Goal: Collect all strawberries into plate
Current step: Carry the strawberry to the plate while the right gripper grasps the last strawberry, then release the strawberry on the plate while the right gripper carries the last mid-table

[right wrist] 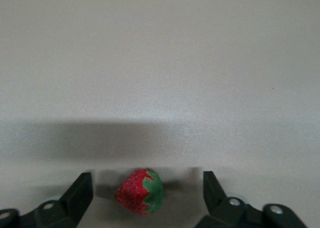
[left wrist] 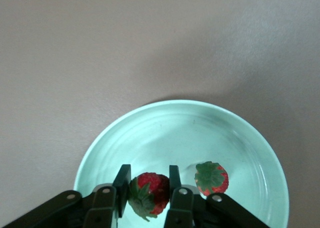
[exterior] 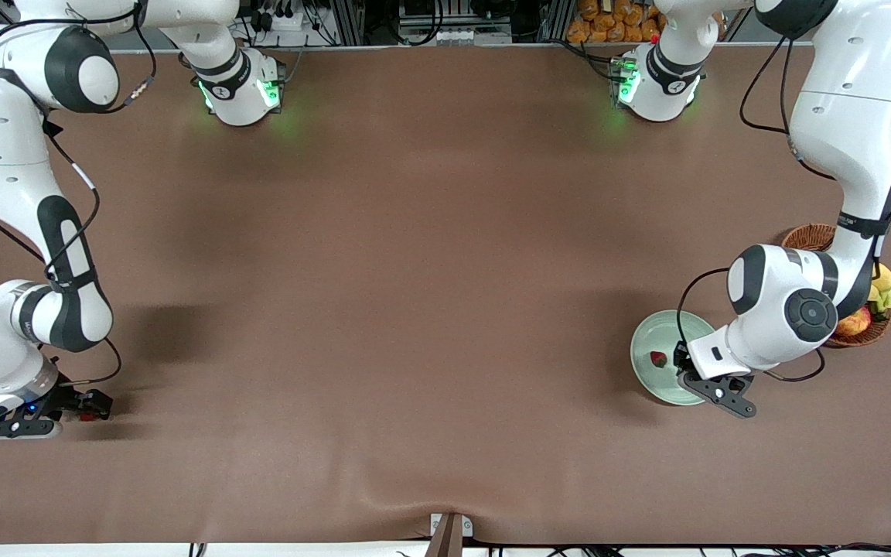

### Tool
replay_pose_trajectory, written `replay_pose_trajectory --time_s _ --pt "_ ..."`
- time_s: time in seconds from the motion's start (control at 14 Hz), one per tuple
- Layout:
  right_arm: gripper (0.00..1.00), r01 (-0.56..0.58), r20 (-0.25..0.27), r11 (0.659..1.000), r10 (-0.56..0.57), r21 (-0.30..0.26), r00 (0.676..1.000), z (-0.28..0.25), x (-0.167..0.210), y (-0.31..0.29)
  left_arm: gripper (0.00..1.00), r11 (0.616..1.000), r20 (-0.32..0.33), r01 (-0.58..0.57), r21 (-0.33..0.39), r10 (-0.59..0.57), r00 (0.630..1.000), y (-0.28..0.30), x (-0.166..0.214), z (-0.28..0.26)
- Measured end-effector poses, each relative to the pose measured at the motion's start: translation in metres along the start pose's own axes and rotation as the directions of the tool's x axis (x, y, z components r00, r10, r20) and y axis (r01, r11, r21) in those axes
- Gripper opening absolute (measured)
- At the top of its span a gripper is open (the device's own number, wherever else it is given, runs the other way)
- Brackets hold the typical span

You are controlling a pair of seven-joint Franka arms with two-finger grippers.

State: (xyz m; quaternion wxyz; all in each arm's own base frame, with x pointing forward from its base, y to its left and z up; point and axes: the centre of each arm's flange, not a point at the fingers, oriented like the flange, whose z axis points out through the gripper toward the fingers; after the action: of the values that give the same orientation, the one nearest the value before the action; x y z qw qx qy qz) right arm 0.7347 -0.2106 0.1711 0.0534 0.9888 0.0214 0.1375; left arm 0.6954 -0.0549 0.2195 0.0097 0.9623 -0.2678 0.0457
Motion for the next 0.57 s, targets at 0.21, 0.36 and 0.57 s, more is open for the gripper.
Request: replay_pose_trajectory --time_s 0.21,0.36,0.57 --pt "0.75 0.000 0.003 1.000 0.000 0.011 1.000 0.002 -0.001 -0.005 0.70 1.000 0.005 -0.007 -0.013 0.007 1.000 0.007 0.002 0.007" --pt "0.67 0.001 0.004 1.000 -0.001 0.015 1.000 0.001 0.000 -0.007 0.93 1.000 0.002 -0.010 -0.014 0.010 1.000 0.009 0.003 0.007" --pt "0.56 0.000 0.012 1.000 0.000 0.022 1.000 0.001 0.000 -0.009 1.00 1.000 -0.024 -0.012 -0.028 0.011 1.000 0.029 0.018 -0.001"
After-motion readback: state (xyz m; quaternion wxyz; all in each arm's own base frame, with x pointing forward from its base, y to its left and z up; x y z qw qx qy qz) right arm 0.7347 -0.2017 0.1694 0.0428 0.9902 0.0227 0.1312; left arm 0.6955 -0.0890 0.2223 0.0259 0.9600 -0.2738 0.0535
